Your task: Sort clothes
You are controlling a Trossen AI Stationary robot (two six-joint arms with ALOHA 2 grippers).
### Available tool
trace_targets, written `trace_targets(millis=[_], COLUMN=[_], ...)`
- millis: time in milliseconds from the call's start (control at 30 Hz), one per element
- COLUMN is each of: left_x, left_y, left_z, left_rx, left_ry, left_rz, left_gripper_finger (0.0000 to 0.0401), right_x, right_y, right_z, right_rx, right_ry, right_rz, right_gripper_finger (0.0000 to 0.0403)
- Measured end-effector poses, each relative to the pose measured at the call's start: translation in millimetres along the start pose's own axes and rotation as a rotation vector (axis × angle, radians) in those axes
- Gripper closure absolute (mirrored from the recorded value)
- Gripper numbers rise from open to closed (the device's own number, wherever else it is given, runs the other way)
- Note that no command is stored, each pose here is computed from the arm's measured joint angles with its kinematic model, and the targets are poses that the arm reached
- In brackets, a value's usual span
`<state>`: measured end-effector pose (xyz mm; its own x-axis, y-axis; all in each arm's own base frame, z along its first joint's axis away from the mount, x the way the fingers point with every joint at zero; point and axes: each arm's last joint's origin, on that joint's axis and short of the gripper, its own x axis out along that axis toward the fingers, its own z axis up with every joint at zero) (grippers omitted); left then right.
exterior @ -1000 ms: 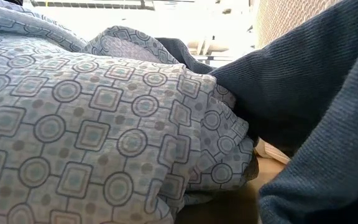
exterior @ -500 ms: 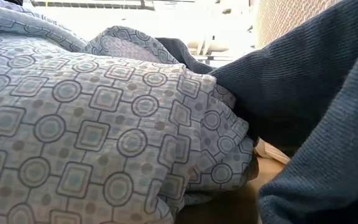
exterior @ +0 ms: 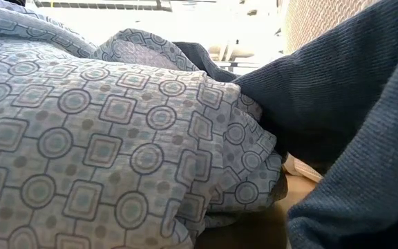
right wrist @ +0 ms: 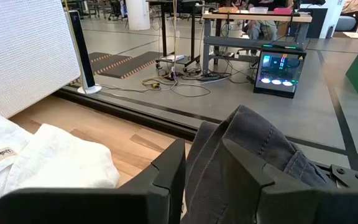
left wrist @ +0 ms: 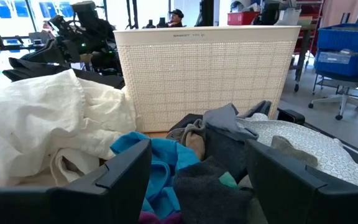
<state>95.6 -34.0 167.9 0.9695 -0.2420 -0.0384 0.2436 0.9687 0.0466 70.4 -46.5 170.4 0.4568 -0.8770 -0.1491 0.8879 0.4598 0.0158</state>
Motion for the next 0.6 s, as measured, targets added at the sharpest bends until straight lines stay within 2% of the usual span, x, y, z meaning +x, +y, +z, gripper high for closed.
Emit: trace_targets(millis=[300, 467, 600], left_x=[0.0, -0.1, -0.1], left_y=[0.0, 0.9, 0.8], left_z=[0.1, 3.3, 2.6], left_rx=[0.000, -0.148, -0.158], left_ry=[0.000, -0.035, -0.028], left_rz=[0.000, 0.025, 0.025], left_gripper_finger=[0.0152, 0.0152, 0.0152], right_x=[0.0, 0.0, 0.0], right_y=[0.0, 0.0, 0.0], right_z=[0.1, 0.1, -0.1], right_rx=[0.000, 0.000, 0.000], right_ry=[0.000, 0.000, 0.000], right_rz=[0.000, 0.000, 0.000], right_gripper_finger=[0.0287, 0.0287, 0.0287])
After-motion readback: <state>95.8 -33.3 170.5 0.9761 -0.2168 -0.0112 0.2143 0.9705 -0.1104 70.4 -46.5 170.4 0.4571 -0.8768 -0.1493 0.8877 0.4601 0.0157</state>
